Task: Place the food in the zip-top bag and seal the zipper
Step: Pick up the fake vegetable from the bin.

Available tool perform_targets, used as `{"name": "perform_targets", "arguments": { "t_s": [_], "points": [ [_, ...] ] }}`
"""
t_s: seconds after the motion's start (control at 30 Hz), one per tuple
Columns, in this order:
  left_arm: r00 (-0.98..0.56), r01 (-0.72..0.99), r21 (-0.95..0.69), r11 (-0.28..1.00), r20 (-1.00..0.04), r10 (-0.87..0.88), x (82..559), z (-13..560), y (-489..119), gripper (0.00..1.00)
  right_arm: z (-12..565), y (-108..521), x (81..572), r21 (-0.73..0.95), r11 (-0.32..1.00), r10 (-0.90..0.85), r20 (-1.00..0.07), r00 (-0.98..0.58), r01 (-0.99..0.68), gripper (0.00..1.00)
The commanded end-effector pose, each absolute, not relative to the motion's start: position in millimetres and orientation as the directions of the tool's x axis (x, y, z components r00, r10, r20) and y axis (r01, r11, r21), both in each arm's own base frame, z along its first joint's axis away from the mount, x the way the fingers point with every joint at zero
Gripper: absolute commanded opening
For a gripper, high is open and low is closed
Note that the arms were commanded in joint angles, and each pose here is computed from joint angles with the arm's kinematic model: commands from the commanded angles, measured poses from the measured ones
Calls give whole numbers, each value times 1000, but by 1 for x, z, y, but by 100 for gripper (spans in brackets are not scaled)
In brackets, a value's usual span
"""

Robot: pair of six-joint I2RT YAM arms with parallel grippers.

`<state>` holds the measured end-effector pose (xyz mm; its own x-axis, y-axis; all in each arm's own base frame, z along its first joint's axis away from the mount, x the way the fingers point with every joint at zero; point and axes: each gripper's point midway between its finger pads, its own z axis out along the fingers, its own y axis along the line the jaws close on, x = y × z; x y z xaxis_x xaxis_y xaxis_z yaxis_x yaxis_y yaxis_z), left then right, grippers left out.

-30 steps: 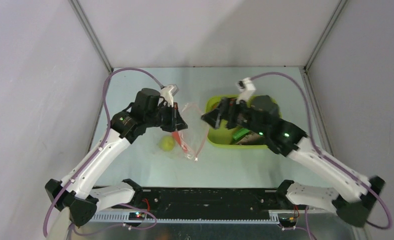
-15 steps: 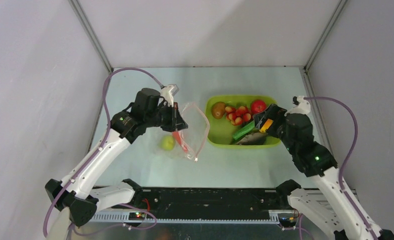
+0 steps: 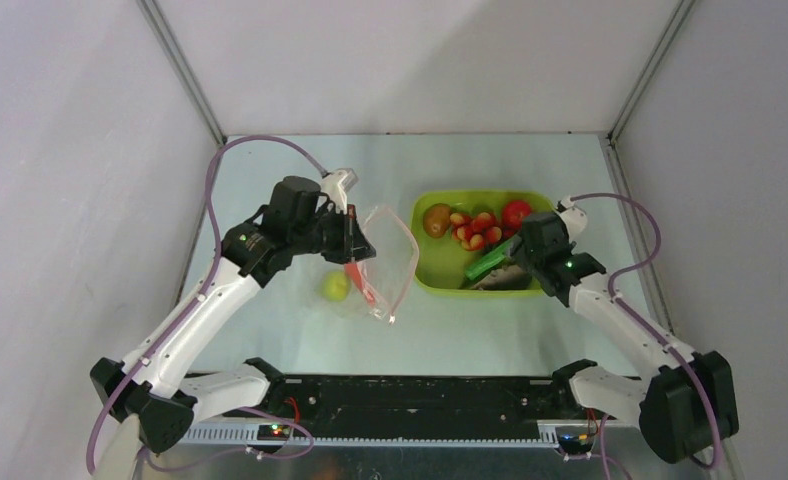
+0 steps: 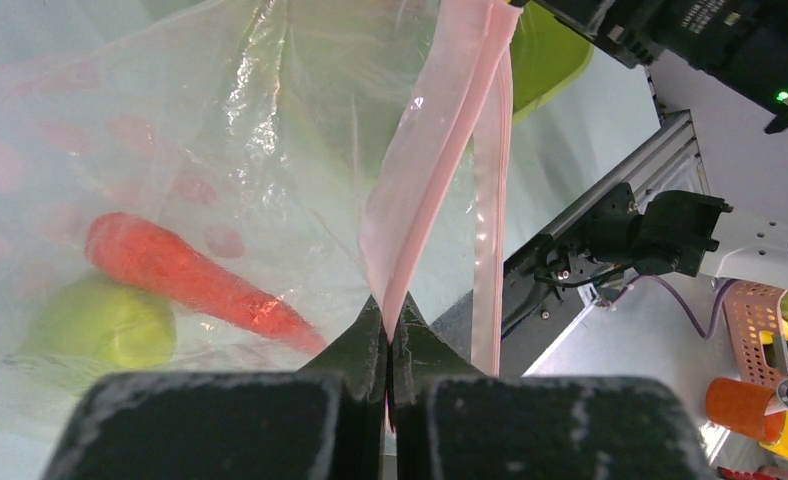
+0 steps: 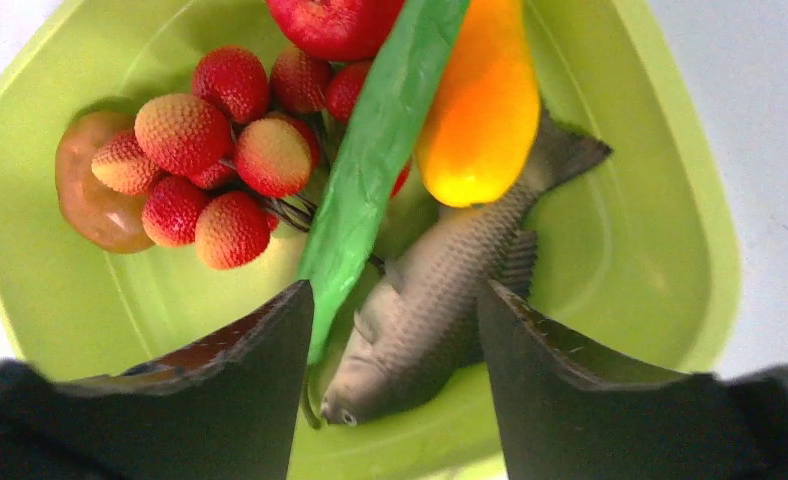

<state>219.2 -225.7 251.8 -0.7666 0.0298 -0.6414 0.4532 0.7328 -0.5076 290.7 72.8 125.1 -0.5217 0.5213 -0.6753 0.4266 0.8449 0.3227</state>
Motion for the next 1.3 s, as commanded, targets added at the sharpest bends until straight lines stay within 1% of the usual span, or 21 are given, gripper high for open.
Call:
{"name": "perform_targets", "arguments": {
  "t_s": [0.0, 0.17, 0.57, 1.07, 1.13, 1.2, 1.27],
  "points": [
    [-757, 472, -521, 711, -653, 23, 219, 255, -231, 0, 134, 79, 327, 436, 784, 605, -697, -385, 442, 62],
    [-757, 476, -525, 706, -652, 26, 218, 255, -232, 0, 114, 79, 336, 419, 771, 614, -686, -389, 479, 57],
    [-764, 470, -527, 708, -645, 27, 219, 253, -233, 0, 95, 76, 360, 450, 746, 649, -658, -382, 492, 53],
    [-760, 471, -529, 706, -650, 21, 218, 255, -232, 0, 52, 81, 369, 421, 739, 659, -613, -436, 525, 51],
    [-759, 473, -529, 705, -651, 21, 218, 255, -232, 0, 52, 84, 373, 439, 738, 663, -612, -431, 512, 43],
    [-759, 471, -527, 707, -651, 20, 218, 255, -232, 0, 54, 86, 374, 447, 739, 664, -611, -432, 504, 26],
    [-761, 467, -527, 710, -649, 19, 219, 254, -231, 0, 60, 87, 373, 446, 748, 655, -620, -432, 492, 18]
  ]
}}
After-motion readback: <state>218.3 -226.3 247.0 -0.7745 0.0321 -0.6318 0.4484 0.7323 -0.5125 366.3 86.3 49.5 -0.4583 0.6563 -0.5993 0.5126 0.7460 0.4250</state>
